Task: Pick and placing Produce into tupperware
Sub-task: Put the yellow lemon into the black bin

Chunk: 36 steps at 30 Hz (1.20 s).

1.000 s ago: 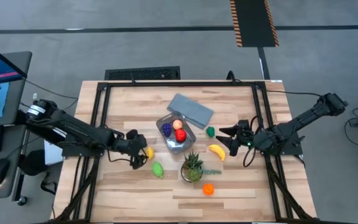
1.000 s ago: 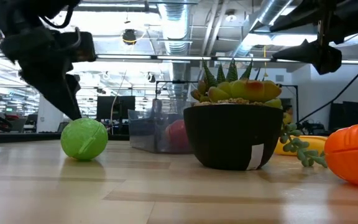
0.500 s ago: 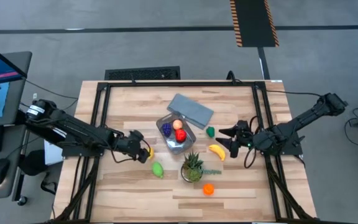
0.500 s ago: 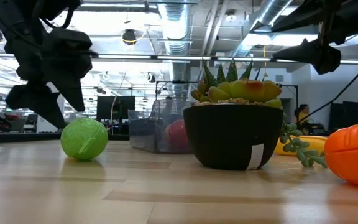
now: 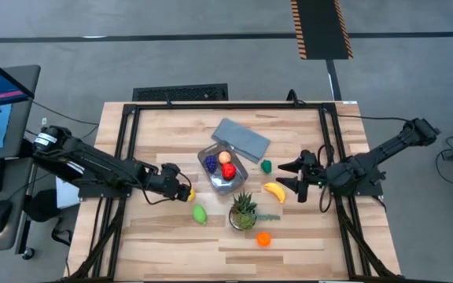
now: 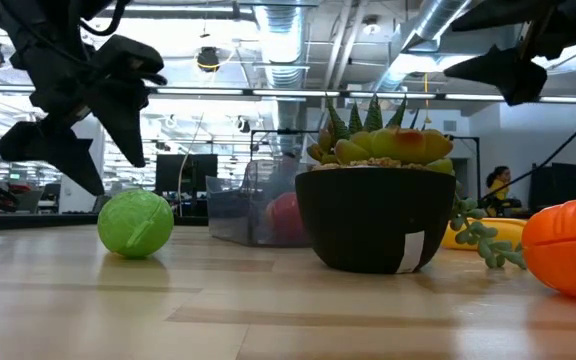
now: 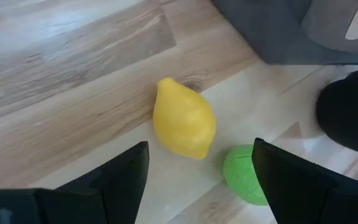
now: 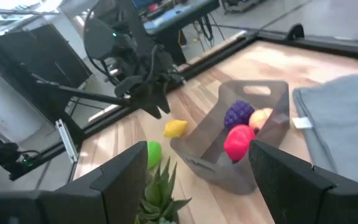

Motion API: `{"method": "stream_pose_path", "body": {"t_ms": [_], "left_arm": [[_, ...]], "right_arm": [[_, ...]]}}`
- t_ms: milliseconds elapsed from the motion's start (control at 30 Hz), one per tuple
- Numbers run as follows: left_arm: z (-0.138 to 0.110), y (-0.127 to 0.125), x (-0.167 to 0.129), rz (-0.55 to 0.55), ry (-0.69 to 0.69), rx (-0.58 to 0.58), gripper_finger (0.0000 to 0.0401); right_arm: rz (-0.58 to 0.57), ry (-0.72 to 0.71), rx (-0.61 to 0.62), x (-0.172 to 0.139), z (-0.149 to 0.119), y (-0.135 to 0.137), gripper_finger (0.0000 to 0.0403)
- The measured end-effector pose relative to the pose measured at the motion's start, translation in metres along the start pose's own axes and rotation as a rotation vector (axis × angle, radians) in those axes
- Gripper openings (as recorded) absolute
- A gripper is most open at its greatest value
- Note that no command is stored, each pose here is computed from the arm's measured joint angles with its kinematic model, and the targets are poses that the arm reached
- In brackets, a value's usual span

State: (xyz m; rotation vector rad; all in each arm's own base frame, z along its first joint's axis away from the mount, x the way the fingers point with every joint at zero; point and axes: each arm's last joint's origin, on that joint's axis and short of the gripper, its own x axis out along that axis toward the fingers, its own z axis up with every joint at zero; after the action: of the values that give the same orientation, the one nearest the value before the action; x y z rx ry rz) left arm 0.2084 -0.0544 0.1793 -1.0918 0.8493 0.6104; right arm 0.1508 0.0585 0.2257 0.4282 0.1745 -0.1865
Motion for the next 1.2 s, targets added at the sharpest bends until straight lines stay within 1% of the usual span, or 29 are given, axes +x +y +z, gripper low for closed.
{"method": "stream_pose_path", "body": {"t_ms": [267, 367, 467, 633, 767, 867, 1067, 1200], "left_arm": [[0.01, -0.002, 0.0, -0.001, 0.008, -0.086, 0.0273], [0.01, -0.004, 0.003, 0.029, 0.034, -0.097, 0.0272], [0.013, -0.017, 0.004, 0.082, 0.034, -0.068, 0.0265], [0.02, -0.041, 0.004, 0.218, 0.033, 0.024, 0.0245], [0.022, -0.046, 0.011, 0.283, 0.079, 0.046, 0.0238], [0.022, -0.047, 0.016, 0.28, 0.104, 0.037, 0.0241], [0.023, -0.049, 0.013, 0.255, 0.087, 0.009, 0.0247], [0.023, -0.051, 0.014, 0.236, 0.094, 0.025, 0.0247]], "right_arm": [[0.014, -0.024, -0.021, -0.016, 0.009, -0.007, 0.0301], [0.012, -0.02, -0.023, -0.02, 0.01, -0.01, 0.0301], [0.01, -0.016, -0.026, -0.024, 0.011, -0.013, 0.0301], [0.006, -0.005, -0.033, -0.03, 0.011, -0.018, 0.0301], [0.006, -0.004, -0.034, -0.035, 0.012, -0.021, 0.0301], [0.012, -0.001, -0.034, -0.038, 0.012, -0.023, 0.0301], [0.026, 0.014, -0.037, -0.042, 0.012, -0.025, 0.0301], [0.03, 0.007, -0.04, -0.043, 0.013, -0.026, 0.0301]]}}
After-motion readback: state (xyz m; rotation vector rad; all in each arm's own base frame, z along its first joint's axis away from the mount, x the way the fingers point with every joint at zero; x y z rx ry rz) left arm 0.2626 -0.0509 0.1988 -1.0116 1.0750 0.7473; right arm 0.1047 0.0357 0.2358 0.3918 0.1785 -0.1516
